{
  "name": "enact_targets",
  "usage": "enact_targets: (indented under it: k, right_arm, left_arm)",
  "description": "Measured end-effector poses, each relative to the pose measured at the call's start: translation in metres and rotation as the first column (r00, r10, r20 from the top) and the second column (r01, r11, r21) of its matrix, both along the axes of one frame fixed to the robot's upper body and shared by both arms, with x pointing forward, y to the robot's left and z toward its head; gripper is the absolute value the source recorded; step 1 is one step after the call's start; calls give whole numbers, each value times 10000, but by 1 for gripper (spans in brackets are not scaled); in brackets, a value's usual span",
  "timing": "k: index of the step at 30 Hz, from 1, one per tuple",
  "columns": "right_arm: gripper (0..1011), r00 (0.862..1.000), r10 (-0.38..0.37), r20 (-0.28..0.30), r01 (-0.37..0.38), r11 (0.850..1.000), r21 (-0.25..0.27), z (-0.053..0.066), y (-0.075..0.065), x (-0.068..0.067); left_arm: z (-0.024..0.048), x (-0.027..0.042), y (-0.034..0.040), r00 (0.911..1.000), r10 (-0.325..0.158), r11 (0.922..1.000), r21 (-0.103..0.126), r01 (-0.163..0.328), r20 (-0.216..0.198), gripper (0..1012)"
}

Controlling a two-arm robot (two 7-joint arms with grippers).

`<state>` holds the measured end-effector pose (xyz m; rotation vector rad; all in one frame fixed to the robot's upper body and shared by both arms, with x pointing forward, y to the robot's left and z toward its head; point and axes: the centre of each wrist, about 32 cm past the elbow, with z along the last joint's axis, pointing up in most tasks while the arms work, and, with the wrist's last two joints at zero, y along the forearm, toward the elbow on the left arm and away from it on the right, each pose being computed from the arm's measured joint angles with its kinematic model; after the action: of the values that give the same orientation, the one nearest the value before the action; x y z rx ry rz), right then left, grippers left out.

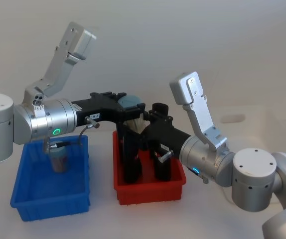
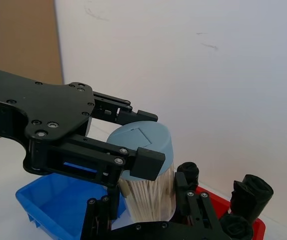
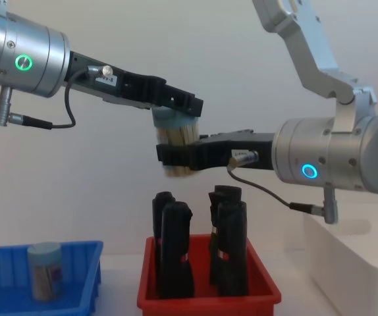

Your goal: Pick the cotton swabs from the blue box and place them into the white box.

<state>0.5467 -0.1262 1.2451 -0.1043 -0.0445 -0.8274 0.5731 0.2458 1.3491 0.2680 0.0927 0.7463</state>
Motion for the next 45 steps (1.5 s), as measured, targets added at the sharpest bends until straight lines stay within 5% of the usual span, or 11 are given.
enact_targets:
  k: [17, 29, 45]
  right_arm:
    - [650, 9999, 77, 97, -78, 9999, 149, -11, 1, 7]
    - [650, 9997, 99, 225, -104, 9997, 232, -3, -6, 8]
    - [650, 9996, -107, 267, 100, 9995, 291, -10, -46, -32]
  left_arm:
    - [1, 0, 1, 10000, 2, 10000, -11, -2, 15, 668]
    - [-5, 0, -1, 10000, -1, 10000, 7, 1, -30, 994]
    - [0, 0, 0, 10000, -2, 10000, 3, 2, -9, 1004]
